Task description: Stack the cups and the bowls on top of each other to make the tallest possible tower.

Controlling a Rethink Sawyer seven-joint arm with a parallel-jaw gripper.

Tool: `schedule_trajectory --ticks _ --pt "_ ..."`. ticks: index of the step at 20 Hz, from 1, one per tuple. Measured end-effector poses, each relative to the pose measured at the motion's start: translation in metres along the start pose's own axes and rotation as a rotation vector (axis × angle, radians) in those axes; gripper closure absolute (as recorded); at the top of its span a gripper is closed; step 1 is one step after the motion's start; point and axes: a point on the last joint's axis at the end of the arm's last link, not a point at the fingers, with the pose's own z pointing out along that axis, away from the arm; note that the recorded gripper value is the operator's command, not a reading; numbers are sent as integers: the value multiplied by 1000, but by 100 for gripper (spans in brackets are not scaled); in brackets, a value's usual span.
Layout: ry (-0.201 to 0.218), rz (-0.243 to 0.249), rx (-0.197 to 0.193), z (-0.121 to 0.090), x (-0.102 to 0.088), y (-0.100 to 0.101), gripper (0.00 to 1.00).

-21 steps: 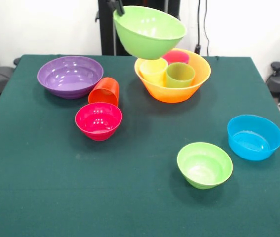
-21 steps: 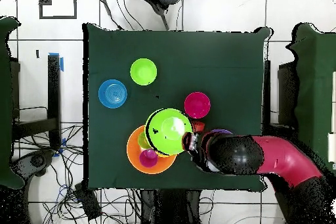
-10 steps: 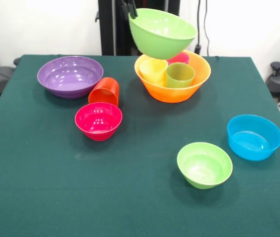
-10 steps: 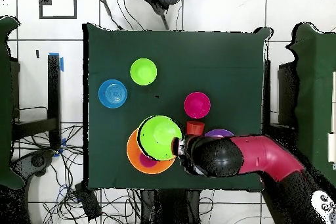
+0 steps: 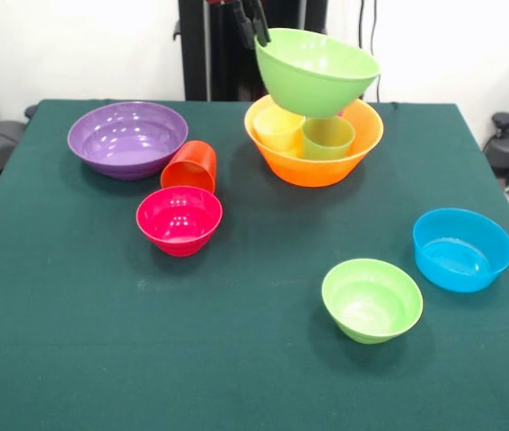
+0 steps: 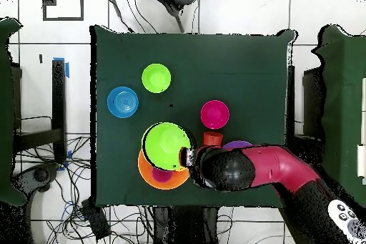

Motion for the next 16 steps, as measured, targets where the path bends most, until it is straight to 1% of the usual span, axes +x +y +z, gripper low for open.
schedule_trajectory --ticks 4,8,10,16 --pt "6 4 -22 7 1 1 100" --pt "21 9 -29 14 6 -3 100" --pt "27 9 -27 18 8 -6 100" --pt "50 -15 -11 33 20 -14 100"
